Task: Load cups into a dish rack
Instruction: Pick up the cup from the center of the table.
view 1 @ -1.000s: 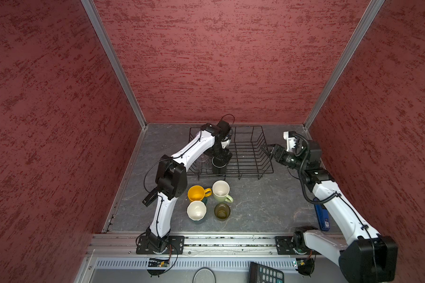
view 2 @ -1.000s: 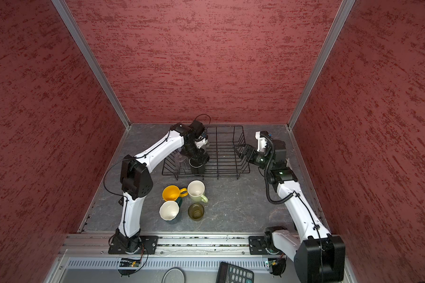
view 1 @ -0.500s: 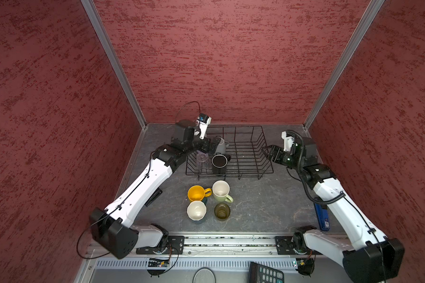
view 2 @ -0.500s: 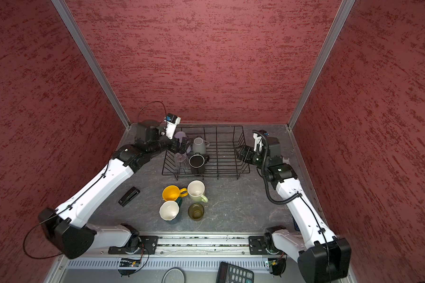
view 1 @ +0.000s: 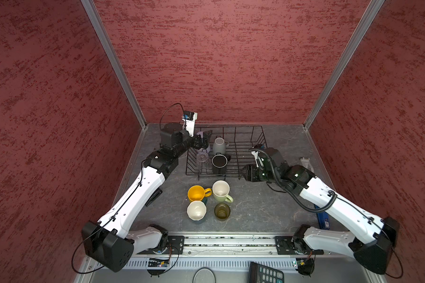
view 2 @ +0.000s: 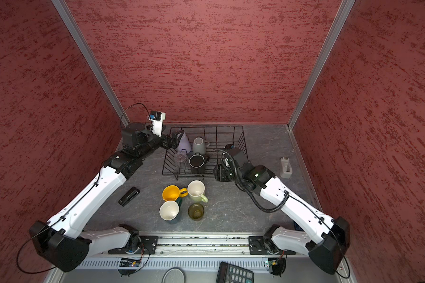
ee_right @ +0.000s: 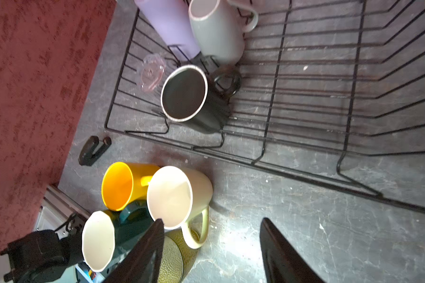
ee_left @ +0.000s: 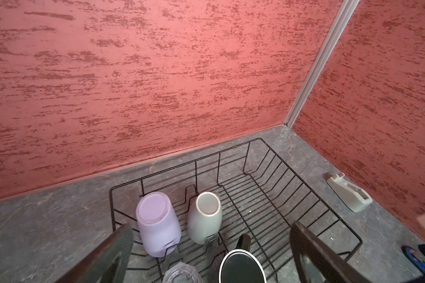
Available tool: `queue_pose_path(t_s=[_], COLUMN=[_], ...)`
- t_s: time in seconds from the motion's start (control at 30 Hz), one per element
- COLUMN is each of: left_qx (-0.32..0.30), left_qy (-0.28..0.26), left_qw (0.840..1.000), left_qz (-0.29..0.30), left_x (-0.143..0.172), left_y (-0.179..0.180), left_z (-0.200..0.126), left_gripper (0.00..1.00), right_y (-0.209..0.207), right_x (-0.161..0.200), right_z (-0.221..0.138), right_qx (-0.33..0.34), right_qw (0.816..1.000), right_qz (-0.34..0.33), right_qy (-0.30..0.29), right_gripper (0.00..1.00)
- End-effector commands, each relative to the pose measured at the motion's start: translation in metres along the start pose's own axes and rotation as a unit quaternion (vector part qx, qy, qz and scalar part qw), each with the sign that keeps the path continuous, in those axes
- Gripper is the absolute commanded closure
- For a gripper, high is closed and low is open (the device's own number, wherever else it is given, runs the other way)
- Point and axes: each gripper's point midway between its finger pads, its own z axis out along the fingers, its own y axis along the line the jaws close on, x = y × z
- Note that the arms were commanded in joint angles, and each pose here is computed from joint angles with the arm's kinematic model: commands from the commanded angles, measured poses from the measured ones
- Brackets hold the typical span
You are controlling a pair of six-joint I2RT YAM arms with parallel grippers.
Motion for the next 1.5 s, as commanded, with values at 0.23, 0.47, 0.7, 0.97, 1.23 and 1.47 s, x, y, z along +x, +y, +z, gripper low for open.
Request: queue_pose_path(t_s=[0.23,0.47,0.7,0.97,1.23,1.47], left_qx=[-0.041,-0.035,-0.042,-0.049,-0.054,-0.059], left_qy=[0.010,0.000,0.005,-0.002,-0.001,-0.002], left_qw=[0.998,0.998,0.998,0.997,0.996,0.995], left_qz=[-0.038,-0.046,-0.055,-0.065,-0.069,-0.075], left_x=[0.002,0.000,0.004,0.007,0.008,0.009], left_y=[0.021,0.023,0.029,0.034,0.037,0.041], left_z=[-0.004,-0.010,-0.014,-0.020,-0.022,-0.022], left_gripper=[0.00,0.00,0.00,0.00,0.00,0.00], right_y=[0.009,0.026,0.026,0.028,0.028,0.020], right_x=[0.054,0.069,0.077,0.071,0.077,0.077], right_z=[0.031,0.053,0.074,0.097,0.121,0.129], right_qx=[0.029,0.017,0.036,0.051,0.070,0.091], right_qw=[0.998,0.997,0.996,0.996,0.994,0.992], right_qz=[0.036,0.038,0.019,0.007,-0.013,-0.027], right_qy=[0.049,0.062,0.076,0.067,0.084,0.081], right_gripper=[0.44,0.48,0.48,0.52,0.55,0.66])
